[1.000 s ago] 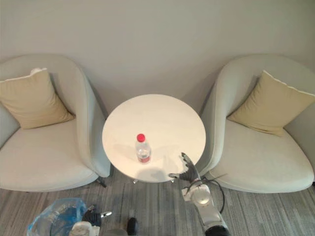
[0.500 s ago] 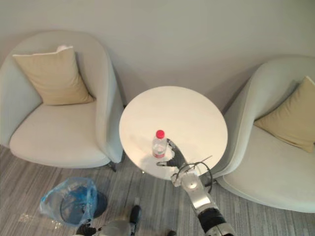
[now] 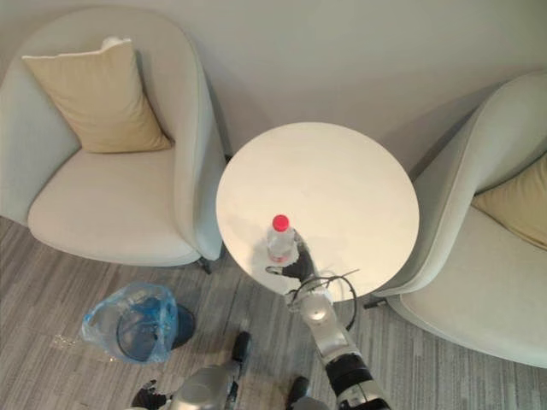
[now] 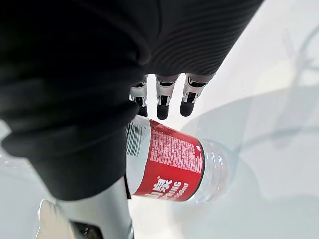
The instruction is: Gather rubbish on tea table into small bin, then transfer packed bag to large trash can.
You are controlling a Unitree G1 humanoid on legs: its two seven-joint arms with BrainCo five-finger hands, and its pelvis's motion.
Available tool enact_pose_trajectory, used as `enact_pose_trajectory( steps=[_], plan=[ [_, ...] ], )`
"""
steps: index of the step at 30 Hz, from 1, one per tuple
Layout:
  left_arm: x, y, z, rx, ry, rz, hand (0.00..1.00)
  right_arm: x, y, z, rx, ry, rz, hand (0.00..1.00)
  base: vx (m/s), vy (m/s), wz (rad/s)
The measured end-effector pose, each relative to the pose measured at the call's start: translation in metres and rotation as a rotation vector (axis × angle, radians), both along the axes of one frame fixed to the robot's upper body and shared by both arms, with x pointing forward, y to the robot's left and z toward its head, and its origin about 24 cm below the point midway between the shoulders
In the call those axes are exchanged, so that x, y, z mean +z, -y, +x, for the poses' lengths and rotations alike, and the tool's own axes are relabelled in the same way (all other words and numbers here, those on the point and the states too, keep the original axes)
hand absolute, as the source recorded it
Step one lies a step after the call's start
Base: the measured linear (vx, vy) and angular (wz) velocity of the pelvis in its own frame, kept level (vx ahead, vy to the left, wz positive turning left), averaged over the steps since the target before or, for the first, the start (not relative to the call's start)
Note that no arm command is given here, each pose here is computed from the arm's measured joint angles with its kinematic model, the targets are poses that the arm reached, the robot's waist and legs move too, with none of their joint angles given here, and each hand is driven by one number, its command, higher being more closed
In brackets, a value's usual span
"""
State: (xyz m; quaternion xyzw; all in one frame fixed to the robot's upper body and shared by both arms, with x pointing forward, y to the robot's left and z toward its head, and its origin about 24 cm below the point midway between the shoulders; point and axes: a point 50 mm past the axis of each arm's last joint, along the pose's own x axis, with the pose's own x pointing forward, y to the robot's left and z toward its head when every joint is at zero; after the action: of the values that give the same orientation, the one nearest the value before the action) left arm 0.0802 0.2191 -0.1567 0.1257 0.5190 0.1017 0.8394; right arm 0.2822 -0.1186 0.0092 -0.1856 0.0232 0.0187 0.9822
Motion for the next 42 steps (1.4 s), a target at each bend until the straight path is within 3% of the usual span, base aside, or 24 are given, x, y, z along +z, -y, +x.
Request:
enact_pose_trajectory(
  steps=[14, 15, 29, 42],
  plan=[
    [0.000, 0.004, 0.001, 0.005, 0.009, -0.004, 0.00, 0.013, -0.002, 0.012, -0.020, 0.038, 0.048, 0.00, -0.02, -0.008, 0.07],
    [0.000, 0.004, 0.001, 0.005, 0.009, -0.004, 0.00, 0.013, -0.002, 0.013, -0.019, 0.039, 0.052, 1.00, -0.01, -0.006, 0.14],
    [-0.001, 0.007, 0.001, 0.023, 0.011, -0.018, 0.00, 0.024, -0.013, 0.027, -0.048, 0.053, 0.140, 1.00, -0.02, 0.000, 0.05],
    [-0.002, 0.007, -0.001, -0.042, -0.019, -0.024, 0.00, 0.020, 0.010, -0.018, -0.021, 0.072, 0.207, 1.00, -0.04, 0.008, -0.18]
  ],
)
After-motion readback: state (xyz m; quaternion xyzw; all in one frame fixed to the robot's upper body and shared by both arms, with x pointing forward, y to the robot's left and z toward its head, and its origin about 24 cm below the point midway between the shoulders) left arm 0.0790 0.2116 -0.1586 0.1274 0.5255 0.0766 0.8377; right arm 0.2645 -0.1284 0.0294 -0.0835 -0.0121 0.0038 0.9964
